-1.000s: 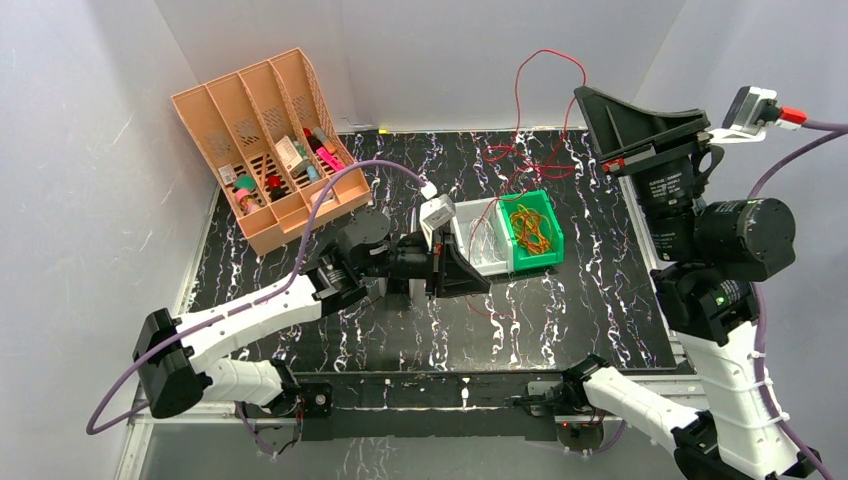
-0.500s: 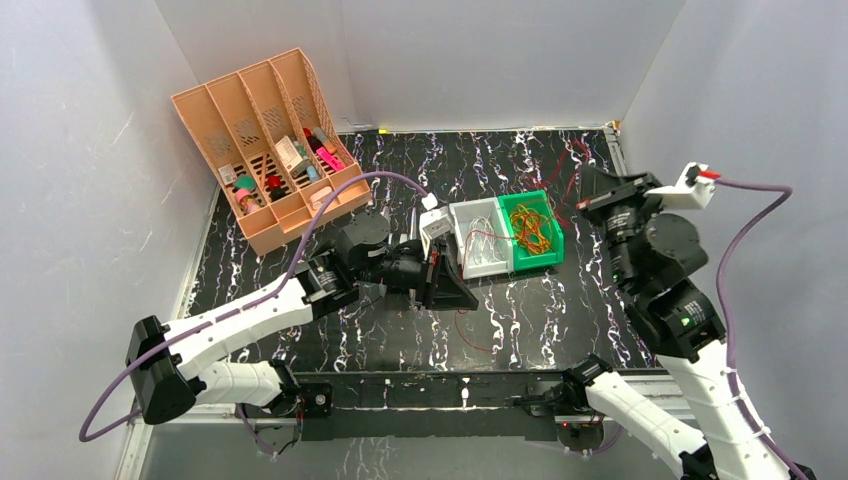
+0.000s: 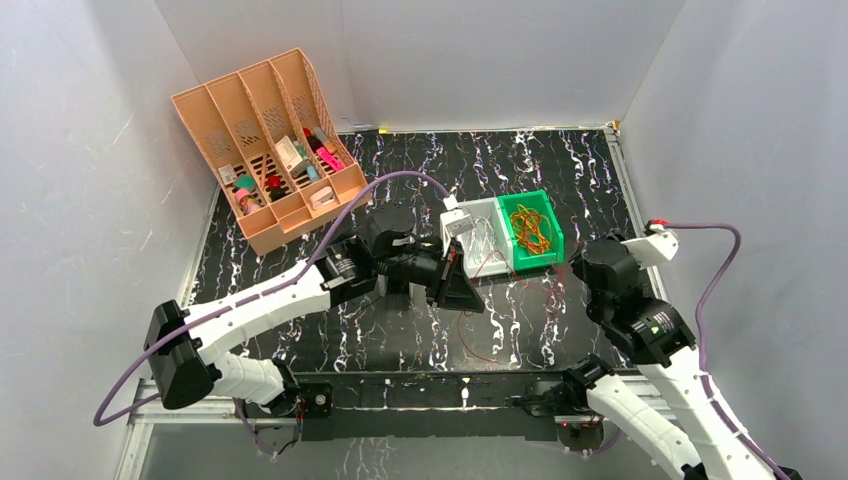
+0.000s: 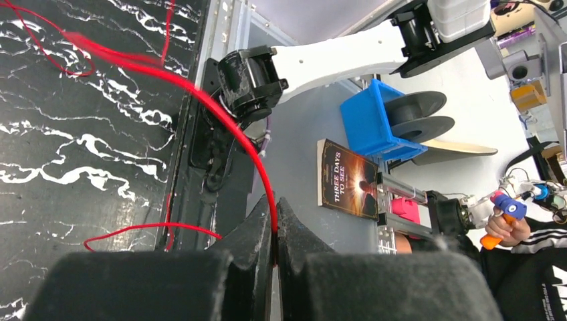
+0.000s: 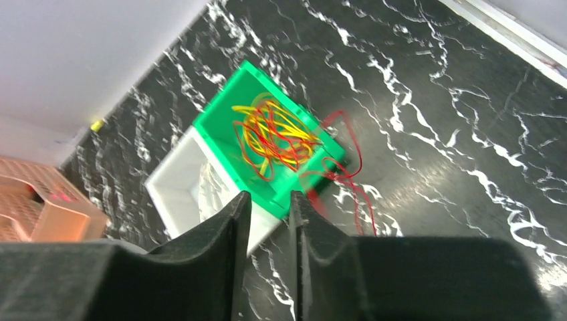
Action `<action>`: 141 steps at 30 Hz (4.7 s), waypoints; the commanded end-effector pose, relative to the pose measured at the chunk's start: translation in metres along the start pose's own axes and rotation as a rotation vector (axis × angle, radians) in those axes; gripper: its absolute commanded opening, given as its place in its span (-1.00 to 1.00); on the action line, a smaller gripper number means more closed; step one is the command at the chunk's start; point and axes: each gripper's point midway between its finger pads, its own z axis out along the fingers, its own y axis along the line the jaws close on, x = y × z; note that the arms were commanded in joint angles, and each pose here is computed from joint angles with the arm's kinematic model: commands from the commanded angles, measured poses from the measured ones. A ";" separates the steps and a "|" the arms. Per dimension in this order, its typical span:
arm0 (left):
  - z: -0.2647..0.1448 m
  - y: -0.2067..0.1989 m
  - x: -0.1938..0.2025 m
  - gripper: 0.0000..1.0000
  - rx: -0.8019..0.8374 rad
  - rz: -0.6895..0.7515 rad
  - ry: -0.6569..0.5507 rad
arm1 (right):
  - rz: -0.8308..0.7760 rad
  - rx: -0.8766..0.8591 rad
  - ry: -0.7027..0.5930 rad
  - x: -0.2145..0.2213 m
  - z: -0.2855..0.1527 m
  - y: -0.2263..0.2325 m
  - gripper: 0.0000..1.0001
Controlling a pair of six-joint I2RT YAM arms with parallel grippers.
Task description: Wrap the cables
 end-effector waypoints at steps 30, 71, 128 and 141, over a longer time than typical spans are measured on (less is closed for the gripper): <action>-0.036 0.011 0.015 -1.00 -0.238 0.059 0.333 | -0.522 -1.525 0.313 0.038 -0.190 0.147 0.43; -0.057 0.011 -0.011 0.41 -0.343 0.210 0.186 | -0.540 -1.742 0.343 0.073 -0.196 0.148 -1.00; -0.025 0.031 -0.027 -0.15 -0.240 0.001 -0.307 | -0.315 -1.686 -0.140 -0.075 -0.247 0.194 -1.00; -0.025 0.024 -0.028 -1.00 -0.215 0.010 -0.307 | -0.344 -1.574 -0.126 -0.066 -0.228 0.181 -1.00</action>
